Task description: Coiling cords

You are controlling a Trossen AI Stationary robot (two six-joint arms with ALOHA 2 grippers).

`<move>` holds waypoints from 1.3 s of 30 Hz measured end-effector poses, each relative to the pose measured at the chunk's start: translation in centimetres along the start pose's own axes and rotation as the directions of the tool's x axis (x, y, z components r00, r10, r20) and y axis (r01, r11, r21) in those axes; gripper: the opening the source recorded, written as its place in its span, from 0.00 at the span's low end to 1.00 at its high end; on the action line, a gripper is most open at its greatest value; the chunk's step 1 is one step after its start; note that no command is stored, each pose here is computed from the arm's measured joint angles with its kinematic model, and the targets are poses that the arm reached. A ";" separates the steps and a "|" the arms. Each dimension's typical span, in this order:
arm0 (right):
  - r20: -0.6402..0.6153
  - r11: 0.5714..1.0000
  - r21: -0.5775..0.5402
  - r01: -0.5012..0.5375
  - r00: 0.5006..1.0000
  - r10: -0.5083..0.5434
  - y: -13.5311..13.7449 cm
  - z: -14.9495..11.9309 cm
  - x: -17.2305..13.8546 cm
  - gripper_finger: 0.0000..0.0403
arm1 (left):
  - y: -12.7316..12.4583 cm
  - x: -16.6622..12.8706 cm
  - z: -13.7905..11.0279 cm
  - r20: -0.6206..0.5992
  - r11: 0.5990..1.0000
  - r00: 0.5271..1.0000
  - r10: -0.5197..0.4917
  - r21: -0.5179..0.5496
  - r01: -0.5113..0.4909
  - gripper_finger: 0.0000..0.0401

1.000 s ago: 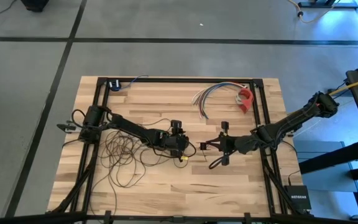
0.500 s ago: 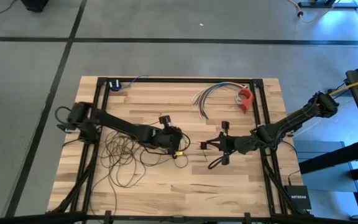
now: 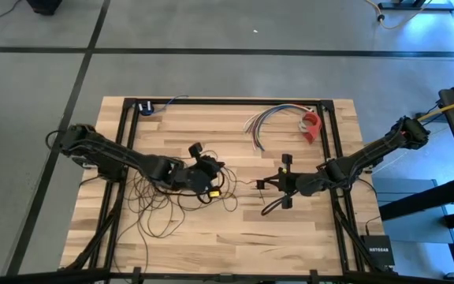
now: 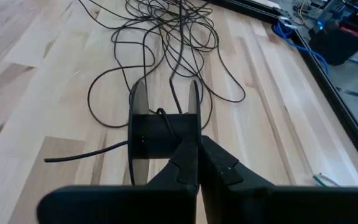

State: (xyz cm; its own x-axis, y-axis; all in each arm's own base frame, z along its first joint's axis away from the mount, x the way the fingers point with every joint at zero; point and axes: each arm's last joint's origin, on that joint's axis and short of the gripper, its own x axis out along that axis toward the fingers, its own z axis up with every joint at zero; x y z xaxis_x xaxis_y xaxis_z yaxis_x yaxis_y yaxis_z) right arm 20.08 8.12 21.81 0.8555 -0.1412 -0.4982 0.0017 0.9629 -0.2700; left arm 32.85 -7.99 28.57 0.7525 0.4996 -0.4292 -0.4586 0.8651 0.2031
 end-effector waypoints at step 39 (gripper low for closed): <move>0.099 0.926 0.192 0.326 0.932 -0.348 -2.2 1.3 3.6 0.01 | -7.8 3.4 -0.5 0.342 0.957 0.925 -0.164 -0.173 0.233 0.01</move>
State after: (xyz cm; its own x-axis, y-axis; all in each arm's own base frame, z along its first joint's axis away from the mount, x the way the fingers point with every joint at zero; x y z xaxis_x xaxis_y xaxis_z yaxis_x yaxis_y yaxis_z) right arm 23.85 5.80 21.70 0.8483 -0.4441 -0.2885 0.3793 0.8896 -0.2543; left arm 38.69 -13.06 25.11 0.9331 0.3357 -0.1291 -0.3451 0.9368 -0.0577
